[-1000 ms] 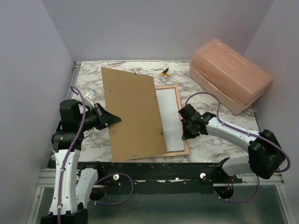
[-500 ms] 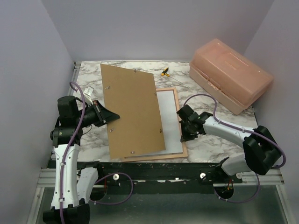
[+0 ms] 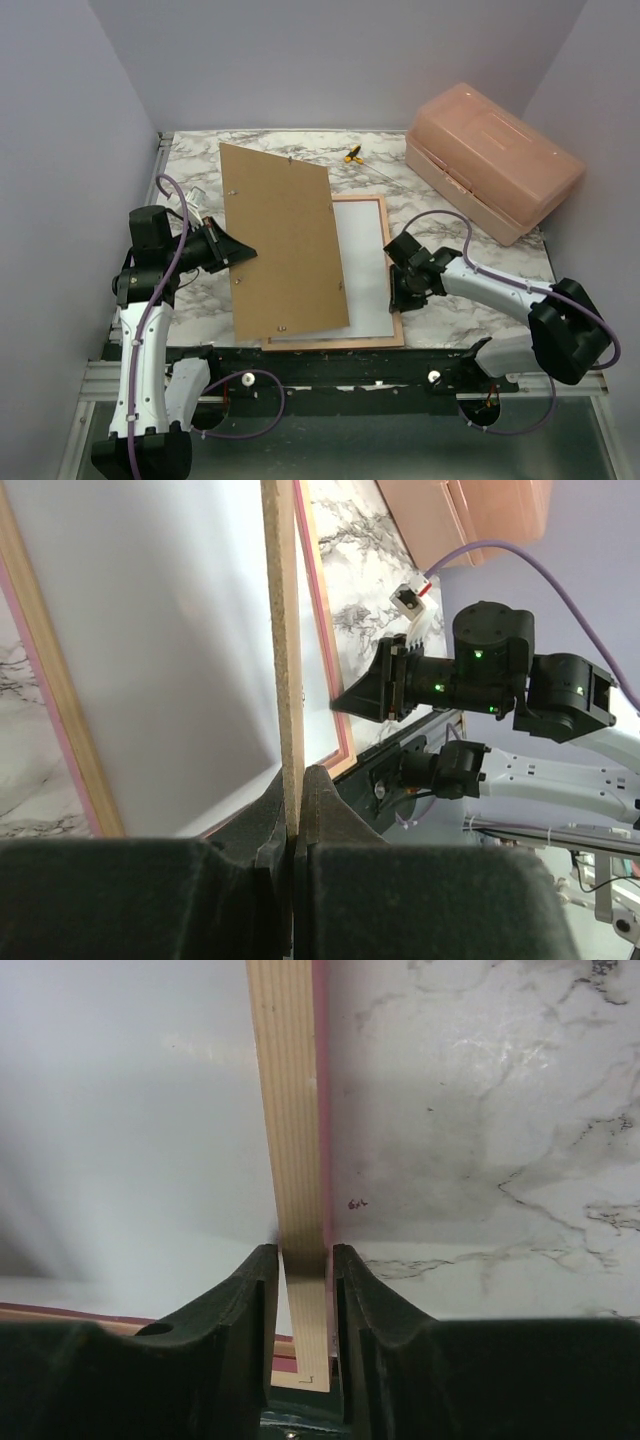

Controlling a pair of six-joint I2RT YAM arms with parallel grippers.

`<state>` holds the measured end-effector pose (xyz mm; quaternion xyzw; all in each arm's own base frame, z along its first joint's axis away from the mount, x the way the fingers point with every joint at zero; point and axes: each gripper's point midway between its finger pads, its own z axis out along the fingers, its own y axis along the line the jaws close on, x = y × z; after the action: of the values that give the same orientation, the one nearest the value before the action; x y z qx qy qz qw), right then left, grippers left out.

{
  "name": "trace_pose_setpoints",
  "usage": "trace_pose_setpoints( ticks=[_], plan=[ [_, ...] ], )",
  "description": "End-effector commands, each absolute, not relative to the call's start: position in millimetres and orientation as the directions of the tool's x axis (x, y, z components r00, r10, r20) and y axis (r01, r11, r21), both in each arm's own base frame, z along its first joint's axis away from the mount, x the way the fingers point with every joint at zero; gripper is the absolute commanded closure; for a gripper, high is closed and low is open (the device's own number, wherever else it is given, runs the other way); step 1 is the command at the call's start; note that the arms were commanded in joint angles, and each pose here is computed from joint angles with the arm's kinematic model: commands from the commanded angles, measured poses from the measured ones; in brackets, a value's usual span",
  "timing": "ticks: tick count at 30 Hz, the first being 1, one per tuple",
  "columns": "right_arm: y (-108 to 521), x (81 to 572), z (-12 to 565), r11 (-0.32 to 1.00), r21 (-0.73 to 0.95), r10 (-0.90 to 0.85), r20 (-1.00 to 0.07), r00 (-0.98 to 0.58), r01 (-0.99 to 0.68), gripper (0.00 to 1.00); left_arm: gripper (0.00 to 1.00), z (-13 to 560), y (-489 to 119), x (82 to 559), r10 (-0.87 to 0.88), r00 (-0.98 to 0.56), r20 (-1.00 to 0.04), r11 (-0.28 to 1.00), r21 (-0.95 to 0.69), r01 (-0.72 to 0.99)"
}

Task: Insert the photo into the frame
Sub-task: Adjust the photo frame at the center of the board, then adjust the photo frame item.

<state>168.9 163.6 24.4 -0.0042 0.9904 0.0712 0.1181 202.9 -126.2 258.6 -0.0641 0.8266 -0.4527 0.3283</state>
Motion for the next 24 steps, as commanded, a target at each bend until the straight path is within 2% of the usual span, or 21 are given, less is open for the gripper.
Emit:
trace_pose_setpoints(
  ticks=[1,12,15,17,24],
  plan=[
    [169,170,39,0.984,0.177,0.043,-0.254,-0.966,-0.003,0.6,1.0,265,-124,210,-0.387,-0.741,-0.549,0.593,-0.763,0.256],
    [191,189,82,0.948,0.318,0.102,-0.363,-0.926,-0.02,0.2,1.0,268,-131,211,-0.402,-0.752,-0.523,0.531,-0.802,0.274],
    [205,189,90,0.919,0.392,0.116,-0.355,-0.928,-0.035,0.1,1.0,266,-133,211,-0.399,-0.761,-0.511,0.516,-0.812,0.274],
    [215,189,93,0.894,0.445,0.124,-0.343,-0.931,-0.045,0.07,1.0,265,-134,211,-0.397,-0.768,-0.503,0.508,-0.817,0.272],
    [231,198,100,0.805,0.591,0.155,-0.285,-0.946,-0.046,0.07,1.0,267,-140,206,-0.386,-0.784,-0.487,0.458,-0.838,0.295]
  ],
)
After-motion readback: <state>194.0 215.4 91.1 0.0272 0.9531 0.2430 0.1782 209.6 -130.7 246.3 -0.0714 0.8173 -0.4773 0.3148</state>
